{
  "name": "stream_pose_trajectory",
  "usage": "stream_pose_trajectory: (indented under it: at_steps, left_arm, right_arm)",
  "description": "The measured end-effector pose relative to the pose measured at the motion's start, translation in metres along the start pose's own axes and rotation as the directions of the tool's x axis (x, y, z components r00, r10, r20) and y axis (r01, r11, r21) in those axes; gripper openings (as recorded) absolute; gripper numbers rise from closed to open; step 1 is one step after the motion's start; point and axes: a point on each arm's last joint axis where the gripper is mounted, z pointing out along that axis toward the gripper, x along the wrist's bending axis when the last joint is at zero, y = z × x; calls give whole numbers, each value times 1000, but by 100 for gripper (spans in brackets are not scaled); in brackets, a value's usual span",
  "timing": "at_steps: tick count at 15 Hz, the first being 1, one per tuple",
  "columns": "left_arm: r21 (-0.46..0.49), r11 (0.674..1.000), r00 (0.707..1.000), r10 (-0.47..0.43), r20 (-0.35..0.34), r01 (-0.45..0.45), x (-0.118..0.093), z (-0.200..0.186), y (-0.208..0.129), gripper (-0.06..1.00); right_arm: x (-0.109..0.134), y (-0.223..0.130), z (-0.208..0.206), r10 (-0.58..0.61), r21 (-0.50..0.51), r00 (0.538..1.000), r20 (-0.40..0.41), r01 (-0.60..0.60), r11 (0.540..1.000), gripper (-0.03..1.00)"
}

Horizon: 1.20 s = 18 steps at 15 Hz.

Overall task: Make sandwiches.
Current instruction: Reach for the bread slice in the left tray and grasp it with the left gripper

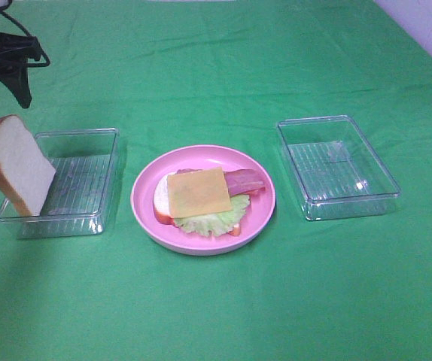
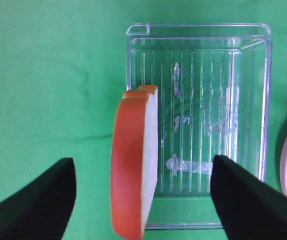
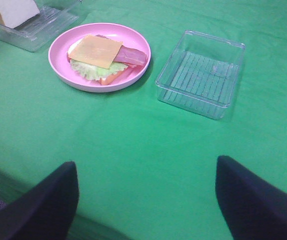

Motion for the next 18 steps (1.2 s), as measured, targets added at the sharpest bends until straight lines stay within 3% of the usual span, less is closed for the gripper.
stream_pose_trajectory:
  at_steps: [10, 13, 16, 18]
  left_arm:
    - [168, 986, 1000, -9, 2, 9, 3, 52, -4, 68]
    - [182, 983, 1000, -4, 0, 4, 3, 58, -4, 49]
    - [181, 983, 1000, 19, -8, -17, 4, 58, -4, 22]
    - [181, 983, 1000, 22, -8, -20, 4, 58, -4, 22]
  right_arm:
    - [0, -1, 1, 0, 4, 1000, -1, 0, 1000, 73]
    - [0, -1, 1, 0, 4, 1000, -1, 0, 1000, 73]
    - [0, -1, 1, 0, 4, 1000, -1, 0, 1000, 73]
    - [0, -1, 1, 0, 4, 1000, -1, 0, 1000, 73]
